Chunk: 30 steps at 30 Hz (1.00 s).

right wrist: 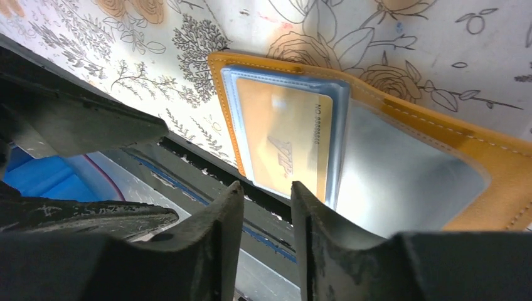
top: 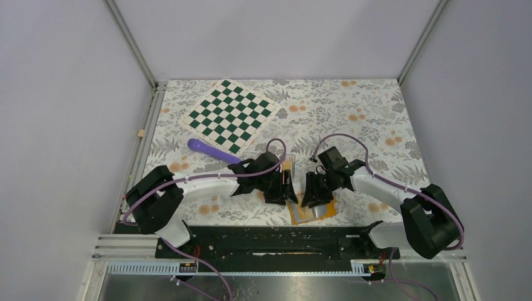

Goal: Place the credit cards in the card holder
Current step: Insert the credit card into the card slot.

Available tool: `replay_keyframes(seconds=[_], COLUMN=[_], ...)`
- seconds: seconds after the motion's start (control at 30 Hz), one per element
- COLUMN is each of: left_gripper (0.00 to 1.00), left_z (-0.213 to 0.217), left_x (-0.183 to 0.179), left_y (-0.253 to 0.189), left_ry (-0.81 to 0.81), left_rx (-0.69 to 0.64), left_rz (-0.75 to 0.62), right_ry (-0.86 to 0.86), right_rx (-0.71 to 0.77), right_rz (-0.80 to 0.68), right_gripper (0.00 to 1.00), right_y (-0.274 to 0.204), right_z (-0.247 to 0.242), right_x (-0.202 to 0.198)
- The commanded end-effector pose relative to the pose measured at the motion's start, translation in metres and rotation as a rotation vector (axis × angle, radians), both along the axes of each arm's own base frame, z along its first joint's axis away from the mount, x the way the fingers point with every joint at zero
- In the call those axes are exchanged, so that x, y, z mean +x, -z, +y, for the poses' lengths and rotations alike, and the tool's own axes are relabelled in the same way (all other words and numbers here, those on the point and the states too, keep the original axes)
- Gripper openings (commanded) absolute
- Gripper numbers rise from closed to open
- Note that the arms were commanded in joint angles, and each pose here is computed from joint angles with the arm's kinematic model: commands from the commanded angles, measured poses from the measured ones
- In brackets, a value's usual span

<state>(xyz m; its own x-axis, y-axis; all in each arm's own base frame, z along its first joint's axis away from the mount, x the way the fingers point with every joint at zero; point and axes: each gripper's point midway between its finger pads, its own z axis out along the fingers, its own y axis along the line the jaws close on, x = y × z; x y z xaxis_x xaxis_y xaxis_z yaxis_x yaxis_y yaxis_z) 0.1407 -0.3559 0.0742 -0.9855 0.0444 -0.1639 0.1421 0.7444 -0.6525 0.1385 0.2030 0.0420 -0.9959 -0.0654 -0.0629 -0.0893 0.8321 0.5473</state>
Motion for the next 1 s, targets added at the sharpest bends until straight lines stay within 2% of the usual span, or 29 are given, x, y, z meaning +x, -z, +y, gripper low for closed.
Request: replay_keyframes(seconds=[0.0, 0.17, 0.3, 0.4, 0.53, 0.6, 0.73, 0.97], left_gripper=[0.54, 0.52, 0.52, 0.52, 0.51, 0.51, 0.46, 0.43], left_z=[-0.028, -0.024, -0.014, -0.009, -0.007, -0.006, -0.002, 0.003], left_x=[0.004, 0.005, 0.006, 0.005, 0.005, 0.005, 0.005, 0.005], left_y=[-0.027, -0.016, -0.009, -0.007, -0.006, -0.006, -0.004, 0.000], left_ry=[-0.020, -0.043, -0.058, -0.061, -0.072, -0.076, -0.081, -0.087], left_rx=[-0.211, -0.161, -0.103, -0.087, -0.082, -0.080, -0.063, -0.040], left_rz=[0.021, 0.038, 0.038, 0.039, 0.039, 0.038, 0.035, 0.035], right_ry=[0.012, 0.030, 0.016, -0.001, -0.017, -0.012, -0.002, -0.006], right_rx=[-0.040, -0.132, -0.181, -0.177, -0.122, -0.086, -0.033, 0.077], right_rz=[-0.026, 0.001, 0.009, 0.013, 0.051, 0.072, 0.081, 0.095], right_gripper=[0.37, 0.34, 0.38, 0.43, 0.45, 0.43, 0.31, 0.28], right_y=[0.000, 0.015, 0.021, 0.021, 0.022, 0.022, 0.016, 0.003], right_z=[-0.003, -0.017, -0.025, -0.023, -0.012, -0.004, 0.012, 0.039], right_x=[0.006, 0.004, 0.002, 0.001, -0.002, -0.002, 0.000, 0.003])
